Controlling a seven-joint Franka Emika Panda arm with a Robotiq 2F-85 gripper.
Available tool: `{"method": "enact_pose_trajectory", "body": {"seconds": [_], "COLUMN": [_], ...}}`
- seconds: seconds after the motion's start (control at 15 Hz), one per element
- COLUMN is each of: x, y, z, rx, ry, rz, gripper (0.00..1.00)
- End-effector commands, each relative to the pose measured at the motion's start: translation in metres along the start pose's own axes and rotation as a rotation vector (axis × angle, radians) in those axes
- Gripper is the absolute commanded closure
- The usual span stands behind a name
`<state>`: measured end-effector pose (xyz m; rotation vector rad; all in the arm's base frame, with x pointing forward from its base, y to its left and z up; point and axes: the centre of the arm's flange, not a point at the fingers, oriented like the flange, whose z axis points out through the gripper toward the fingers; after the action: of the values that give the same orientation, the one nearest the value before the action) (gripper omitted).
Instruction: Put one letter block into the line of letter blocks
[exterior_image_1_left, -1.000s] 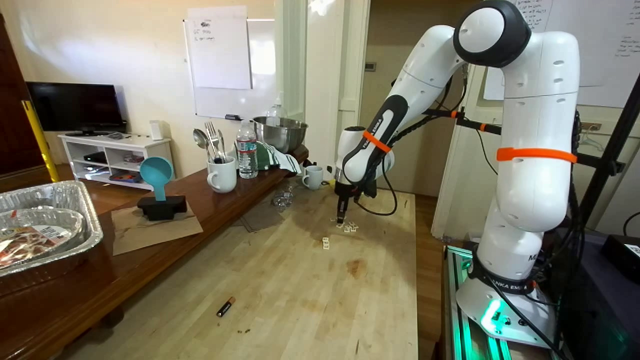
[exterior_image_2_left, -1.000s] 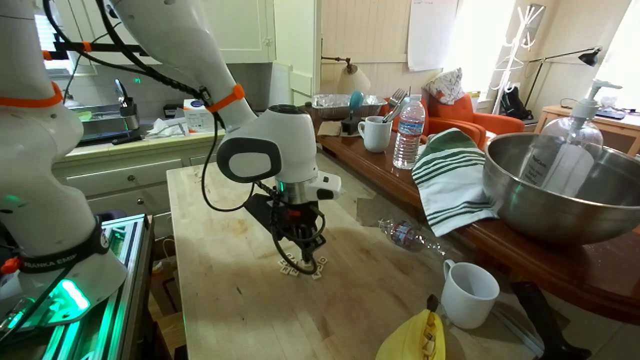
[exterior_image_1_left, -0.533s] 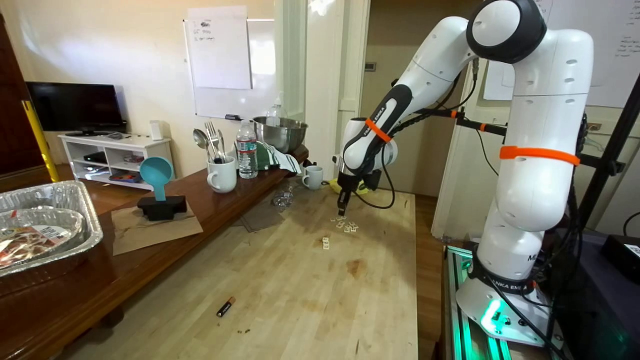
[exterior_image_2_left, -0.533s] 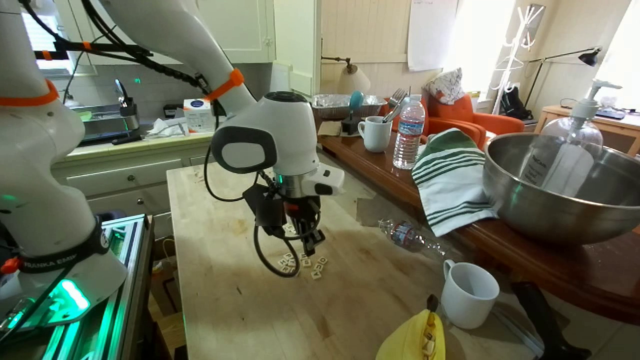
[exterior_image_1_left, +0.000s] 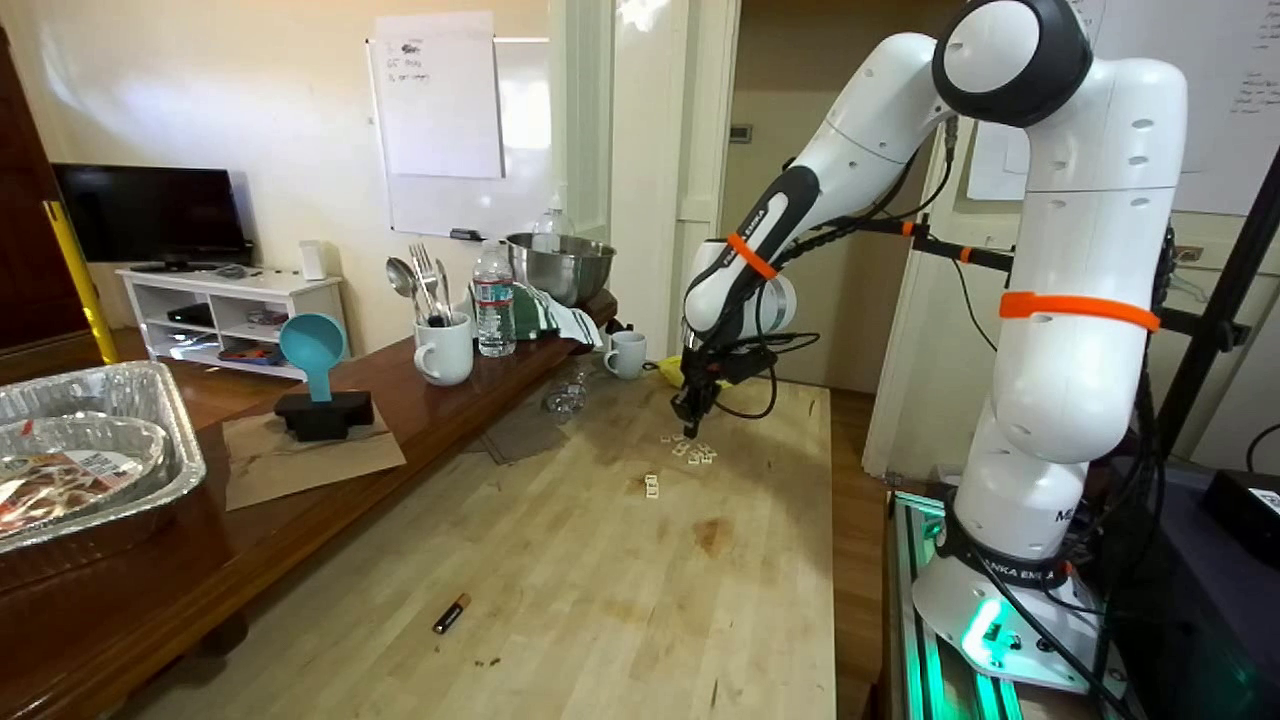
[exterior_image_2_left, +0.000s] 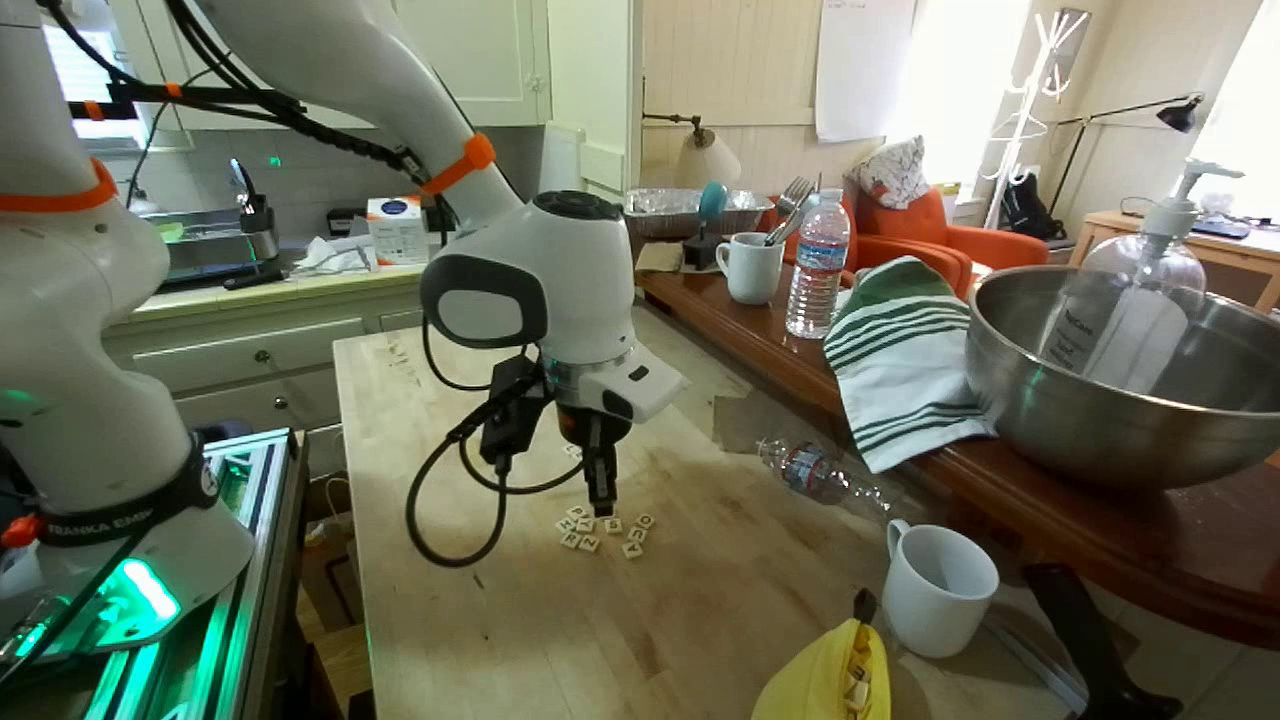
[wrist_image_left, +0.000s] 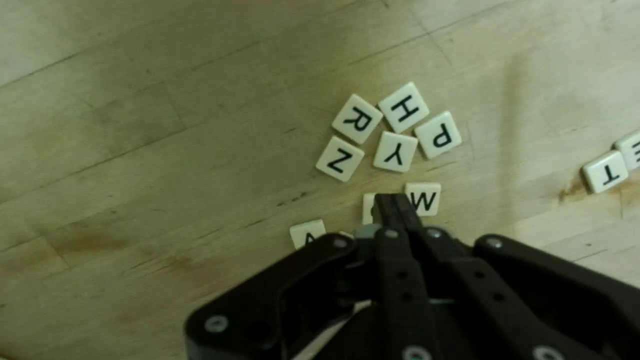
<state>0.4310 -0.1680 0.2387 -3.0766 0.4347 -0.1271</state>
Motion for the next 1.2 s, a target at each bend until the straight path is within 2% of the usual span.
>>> {"method": "enact_pose_trajectory", "body": {"seconds": [0.0, 0.53, 0.87, 1.13], "x": [0.000, 0.011, 0.011, 0.014], "y": [-0.002, 0.005, 0.006, 0.008], "z": [0.007, 0.021, 0.032, 0.035], "rx": [0.034, 0.034, 0.022, 0.010], "ry": [0.015, 0.041, 0.032, 0.026], "rz": [0.155, 0.335, 0.376, 0.345], "gripper": [1.00, 1.00, 1.00, 1.00]}}
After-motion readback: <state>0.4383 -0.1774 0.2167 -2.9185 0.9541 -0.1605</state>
